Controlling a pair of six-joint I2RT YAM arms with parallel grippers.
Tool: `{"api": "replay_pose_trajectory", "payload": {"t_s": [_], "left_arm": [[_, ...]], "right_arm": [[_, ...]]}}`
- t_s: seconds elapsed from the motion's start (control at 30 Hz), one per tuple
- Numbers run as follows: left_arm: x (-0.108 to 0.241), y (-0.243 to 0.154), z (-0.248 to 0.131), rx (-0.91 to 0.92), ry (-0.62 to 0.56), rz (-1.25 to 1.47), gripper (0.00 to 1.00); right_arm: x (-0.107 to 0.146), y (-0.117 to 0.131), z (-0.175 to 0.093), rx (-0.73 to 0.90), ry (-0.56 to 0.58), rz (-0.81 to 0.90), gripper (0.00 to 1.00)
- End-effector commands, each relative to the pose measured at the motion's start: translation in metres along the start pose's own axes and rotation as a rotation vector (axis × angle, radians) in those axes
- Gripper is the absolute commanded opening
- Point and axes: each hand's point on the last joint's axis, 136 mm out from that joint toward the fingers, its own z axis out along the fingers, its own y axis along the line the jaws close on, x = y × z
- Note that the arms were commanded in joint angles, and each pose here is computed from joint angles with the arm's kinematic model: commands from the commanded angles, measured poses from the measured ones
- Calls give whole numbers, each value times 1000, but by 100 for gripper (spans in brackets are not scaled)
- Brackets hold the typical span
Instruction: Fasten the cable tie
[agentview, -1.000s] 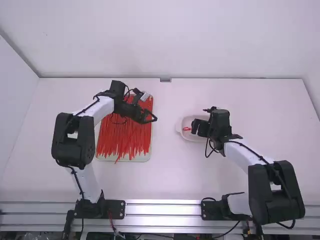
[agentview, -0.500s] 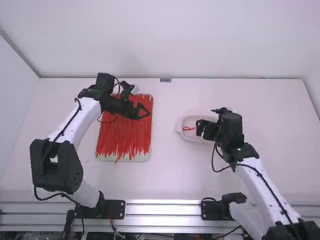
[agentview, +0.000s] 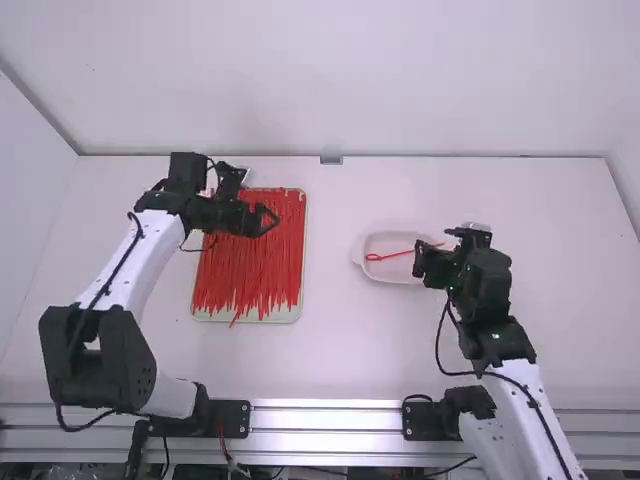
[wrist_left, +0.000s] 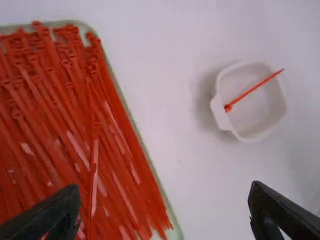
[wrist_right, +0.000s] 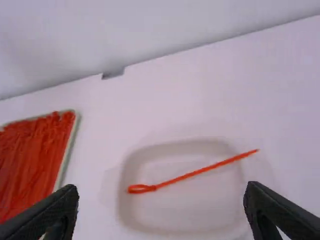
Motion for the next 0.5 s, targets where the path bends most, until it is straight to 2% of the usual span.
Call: {"api": "replay_pose_trajectory", "payload": {"t_s": [0.0, 0.1, 0.3, 0.47], "left_arm": [[1, -1, -11, -48, -34, -29, 84], [2, 3, -16, -90, -69, -42, 80], [4, 14, -30, -200, -159, 6, 69], [6, 23, -44, -302, -250, 43, 59]], "right_arm": [[-3, -16, -6, 53, -56, -54, 82], [-6, -32, -11, 92, -114, -88, 77], [28, -41, -16, 107, -109, -216, 64], [57, -48, -16, 108, -108, -230, 52]]}}
